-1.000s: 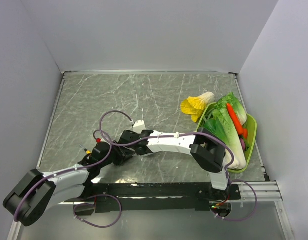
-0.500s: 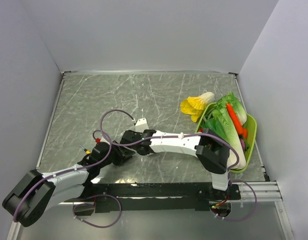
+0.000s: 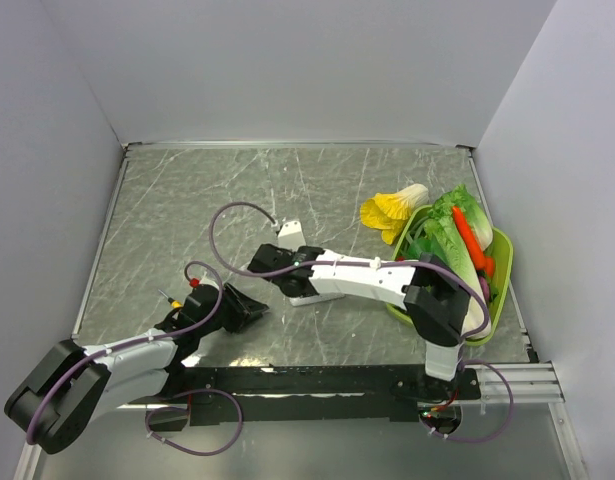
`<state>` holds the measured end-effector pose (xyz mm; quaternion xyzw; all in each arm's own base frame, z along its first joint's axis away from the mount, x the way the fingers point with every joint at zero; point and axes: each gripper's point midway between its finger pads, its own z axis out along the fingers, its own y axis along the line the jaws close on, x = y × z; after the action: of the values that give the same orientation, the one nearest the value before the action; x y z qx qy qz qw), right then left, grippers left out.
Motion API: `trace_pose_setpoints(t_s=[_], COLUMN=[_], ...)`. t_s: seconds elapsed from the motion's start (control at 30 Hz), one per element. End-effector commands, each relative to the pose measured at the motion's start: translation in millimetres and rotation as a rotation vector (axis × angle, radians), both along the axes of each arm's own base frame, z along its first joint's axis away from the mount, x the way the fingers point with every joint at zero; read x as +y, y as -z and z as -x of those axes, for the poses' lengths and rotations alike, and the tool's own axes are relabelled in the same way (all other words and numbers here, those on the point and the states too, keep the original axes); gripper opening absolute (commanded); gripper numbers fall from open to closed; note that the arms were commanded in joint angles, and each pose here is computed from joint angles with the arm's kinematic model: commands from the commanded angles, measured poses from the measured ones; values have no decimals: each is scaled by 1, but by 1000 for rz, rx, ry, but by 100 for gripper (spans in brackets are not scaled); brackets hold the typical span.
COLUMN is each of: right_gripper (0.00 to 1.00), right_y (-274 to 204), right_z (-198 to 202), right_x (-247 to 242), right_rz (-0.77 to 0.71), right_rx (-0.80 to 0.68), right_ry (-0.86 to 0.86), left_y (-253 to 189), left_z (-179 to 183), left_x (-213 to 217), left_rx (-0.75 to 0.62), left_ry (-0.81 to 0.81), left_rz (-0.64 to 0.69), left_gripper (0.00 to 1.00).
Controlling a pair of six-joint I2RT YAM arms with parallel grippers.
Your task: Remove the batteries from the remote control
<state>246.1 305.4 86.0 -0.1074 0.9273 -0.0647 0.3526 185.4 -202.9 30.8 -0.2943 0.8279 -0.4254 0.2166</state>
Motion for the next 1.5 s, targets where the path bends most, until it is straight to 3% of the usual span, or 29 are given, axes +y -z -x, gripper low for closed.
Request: trace_pose_setpoints(t_s=[0.0,0.17,0.37,0.53,0.67,0.73,0.87,0.93,0.97,1.07,1.2,1.27,1.4,1.47], right_gripper=[0,0,3,14,23,30,46,62,75,87,94,97,98,98], right_y=[-38,-37,-32,-48,-39,-51,-46,-40,-37,-29,-32,-36,-43,-47], right_z=[-35,-68,-93,-83,-52,-44,-18,-6,-3,4,7,7,8,8], right_x=[-21,-30,-35,-27,-20,-19,-24,-24,-24,-24,-22,-22,-26,-29], right_rz=[-44,-80,-146,-225,-319,-383,-442,-469,-475,-486,-503,-509,-512,-513], right_rx=[-79,-107,-40,-17,68,45,73,104,117,138,126,114,85,67], right_ry=[47,39,60,4,-82,-108,-177,-195,-196,-191,-212,-220,-238,-241], left_y=[28,23,23,20,18,6,12,7,8,-17,-43,-53,-62,-62], left_z=[17,16,15,11,5,-7,-6,-11,-2,-10,-6,-9,-7,-16], left_x=[17,14,13,15,27,34,73,93,107,132,167,177,212,213], left_rx=[53,39,42,43,53,36,145,152,212,163,145,135,179,215], left_ry=[-26,-18,-14,-20,-74,-148,-360,-478,-542,-667,-847,-909,-1031,-992], left_rz=[-38,-26,-34,-64,-134,-151,-266,-301,-339,-387,-427,-451,-619,-676], left_gripper=[44,47,52,59,66,67,74,77,85,87,82,90,88,90])
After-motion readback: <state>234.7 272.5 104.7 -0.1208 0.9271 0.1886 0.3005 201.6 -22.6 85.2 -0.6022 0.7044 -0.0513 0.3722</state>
